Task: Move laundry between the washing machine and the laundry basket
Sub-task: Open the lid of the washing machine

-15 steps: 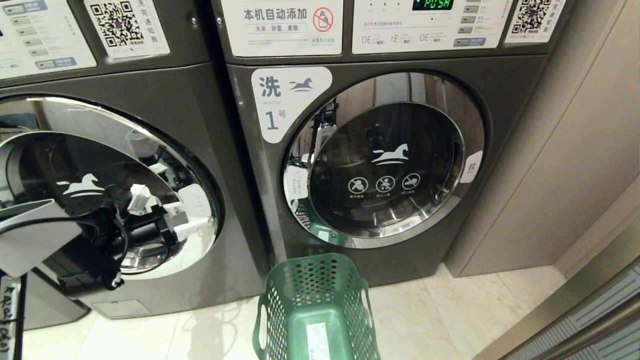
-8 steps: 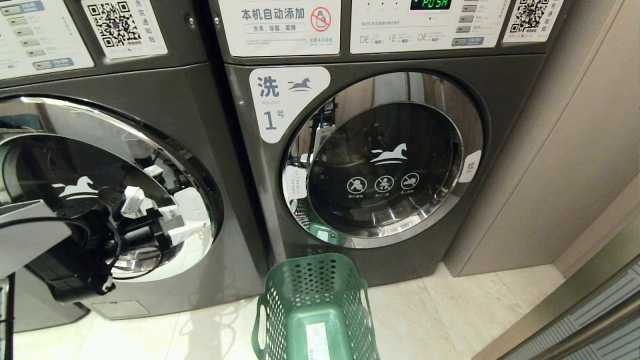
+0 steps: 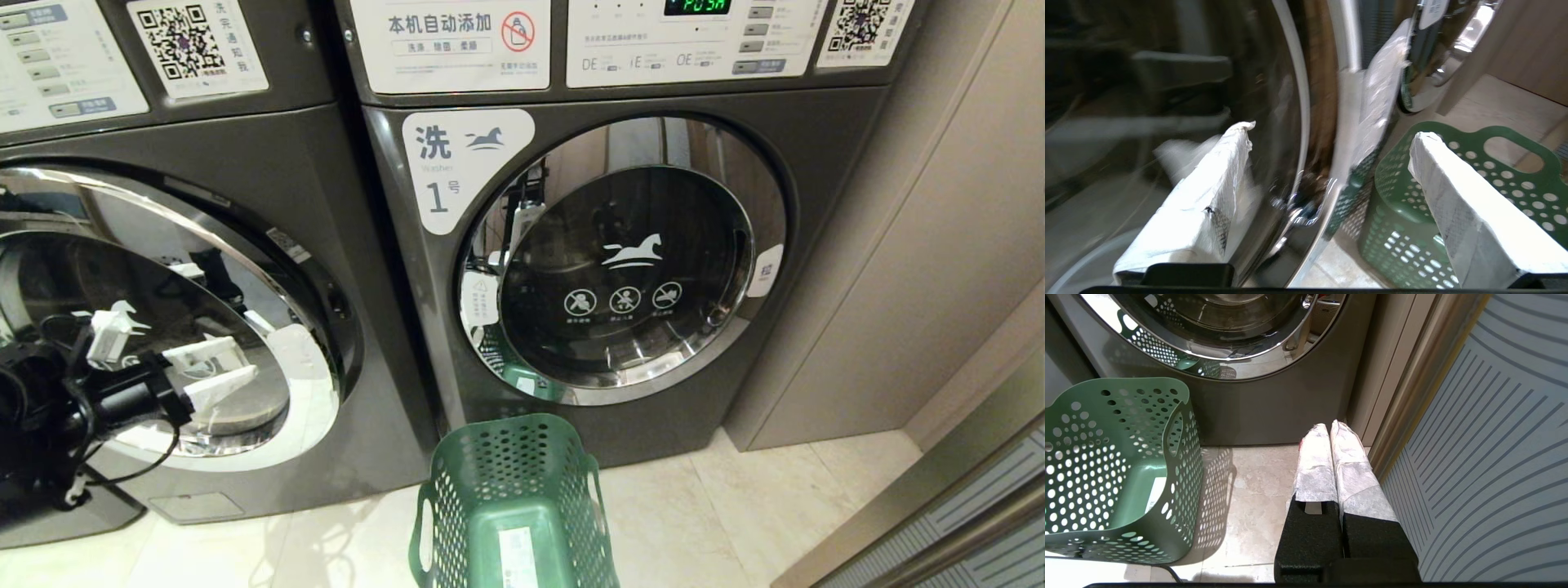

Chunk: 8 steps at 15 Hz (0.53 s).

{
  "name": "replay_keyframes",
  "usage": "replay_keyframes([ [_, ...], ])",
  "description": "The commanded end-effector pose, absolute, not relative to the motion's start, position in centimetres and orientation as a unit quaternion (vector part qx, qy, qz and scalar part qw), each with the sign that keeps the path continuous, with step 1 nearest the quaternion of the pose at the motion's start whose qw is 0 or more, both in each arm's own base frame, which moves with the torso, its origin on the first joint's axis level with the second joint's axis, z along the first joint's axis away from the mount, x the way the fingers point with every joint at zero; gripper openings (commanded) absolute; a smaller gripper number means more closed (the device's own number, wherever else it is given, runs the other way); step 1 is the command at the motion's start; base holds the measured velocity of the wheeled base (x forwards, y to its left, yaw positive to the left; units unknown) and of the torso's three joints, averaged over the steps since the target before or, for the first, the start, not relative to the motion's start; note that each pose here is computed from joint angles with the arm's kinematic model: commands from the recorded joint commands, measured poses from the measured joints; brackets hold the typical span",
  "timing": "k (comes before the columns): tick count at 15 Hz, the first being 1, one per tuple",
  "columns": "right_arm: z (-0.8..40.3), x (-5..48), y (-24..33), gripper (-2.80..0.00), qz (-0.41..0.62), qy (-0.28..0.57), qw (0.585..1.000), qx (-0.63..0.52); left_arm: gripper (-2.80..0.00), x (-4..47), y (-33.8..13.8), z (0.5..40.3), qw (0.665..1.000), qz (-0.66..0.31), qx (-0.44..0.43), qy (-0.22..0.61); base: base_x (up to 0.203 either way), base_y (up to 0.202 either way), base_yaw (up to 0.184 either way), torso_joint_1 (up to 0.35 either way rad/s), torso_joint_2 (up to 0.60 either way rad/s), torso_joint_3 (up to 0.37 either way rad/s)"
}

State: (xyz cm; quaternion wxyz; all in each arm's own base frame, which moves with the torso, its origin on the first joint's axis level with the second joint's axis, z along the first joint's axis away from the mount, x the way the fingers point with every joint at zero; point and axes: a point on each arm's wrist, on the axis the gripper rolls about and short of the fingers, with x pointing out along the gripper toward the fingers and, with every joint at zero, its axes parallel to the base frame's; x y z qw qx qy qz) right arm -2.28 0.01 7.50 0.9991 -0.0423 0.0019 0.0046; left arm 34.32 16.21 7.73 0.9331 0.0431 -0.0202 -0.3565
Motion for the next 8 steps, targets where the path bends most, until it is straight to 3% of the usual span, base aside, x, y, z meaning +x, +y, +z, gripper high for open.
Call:
replay_keyframes([
  [1,7.5,-2.3,0.0,-2.80,0.005,0.002,0.999,-0.043,0.00,32.3,17.3,9.5,0.941,-0.333,0.057,-0.029,0.000,0.000,0.000,0.000,0.00,0.000],
  [4,7.5,-2.3,0.0,-2.80,0.005,0.002,0.999,-0.043,0.00,28.1,16.9,13.8,0.947,-0.305,0.082,-0.048,0.000,0.000,0.000,0.000,0.00,0.000],
  [8,7.5,-2.3,0.0,-2.80,0.005,0.002,0.999,-0.043,0.00,18.6,15.6,21.3,0.962,-0.214,0.142,-0.090,0.000,0.000,0.000,0.000,0.00,0.000],
])
